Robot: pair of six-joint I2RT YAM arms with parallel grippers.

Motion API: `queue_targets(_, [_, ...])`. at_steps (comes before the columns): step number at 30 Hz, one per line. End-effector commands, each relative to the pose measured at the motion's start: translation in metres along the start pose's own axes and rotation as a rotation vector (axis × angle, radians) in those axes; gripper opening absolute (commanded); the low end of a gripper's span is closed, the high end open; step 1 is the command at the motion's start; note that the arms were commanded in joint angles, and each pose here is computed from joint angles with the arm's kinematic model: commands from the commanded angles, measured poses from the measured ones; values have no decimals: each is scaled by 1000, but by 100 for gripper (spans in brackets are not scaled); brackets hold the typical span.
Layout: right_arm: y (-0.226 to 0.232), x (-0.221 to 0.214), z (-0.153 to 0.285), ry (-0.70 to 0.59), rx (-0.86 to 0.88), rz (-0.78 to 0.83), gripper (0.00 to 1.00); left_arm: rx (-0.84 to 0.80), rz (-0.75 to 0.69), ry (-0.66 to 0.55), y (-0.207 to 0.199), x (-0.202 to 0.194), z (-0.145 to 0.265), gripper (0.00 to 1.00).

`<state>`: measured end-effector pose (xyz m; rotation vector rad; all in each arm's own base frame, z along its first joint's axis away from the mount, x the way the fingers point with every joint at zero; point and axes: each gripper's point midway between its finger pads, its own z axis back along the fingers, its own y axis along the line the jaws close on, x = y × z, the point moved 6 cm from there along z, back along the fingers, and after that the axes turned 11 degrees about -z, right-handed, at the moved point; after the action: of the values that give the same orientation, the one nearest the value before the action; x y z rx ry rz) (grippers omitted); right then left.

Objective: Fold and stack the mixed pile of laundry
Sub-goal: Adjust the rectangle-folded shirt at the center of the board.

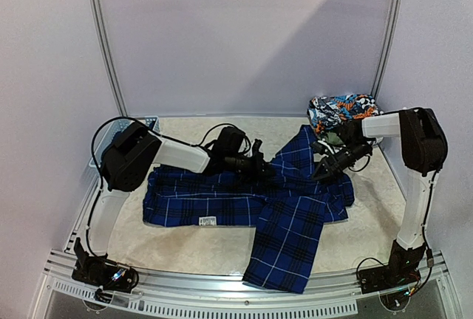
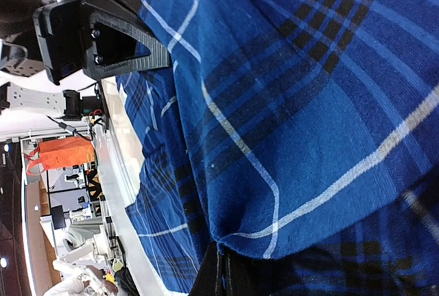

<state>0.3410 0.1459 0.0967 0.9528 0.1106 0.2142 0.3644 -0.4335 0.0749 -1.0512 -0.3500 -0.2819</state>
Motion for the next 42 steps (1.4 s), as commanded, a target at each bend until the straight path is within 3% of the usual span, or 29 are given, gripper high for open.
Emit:
queue_targets(1, [-2, -14, 5, 16, -68, 15, 2, 71, -31, 49, -2, -5, 16, 7])
queue_targets(4, [-4, -13, 9, 12, -106, 25, 16, 130, -91, 79, -5, -8, 30, 23])
queue_targets(7, [-3, -10, 25, -31, -156, 53, 42, 211, -203, 95, -21, -5, 56, 32])
queue_targets(10, [10, -14, 49, -86, -223, 96, 50, 320, -321, 116, -34, -5, 89, 38])
queue_targets(15, [29, -31, 69, -137, -305, 190, 51, 520, -483, 188, -37, -22, 134, 40])
queue_targets(20, [42, -42, 71, -152, -268, 252, 51, 593, -563, 247, -40, -43, 152, 41])
queue_targets(24, [47, -50, 65, -120, -259, 324, 51, 711, -518, 326, -27, -60, 172, 41])
queue_targets(33, [-3, -76, 39, 53, -537, 448, 47, 976, -412, 466, 26, -106, 217, 40])
queue_targets(42, [-51, -81, 21, 121, -652, 428, 37, 983, -268, 497, 64, -142, 221, 39])
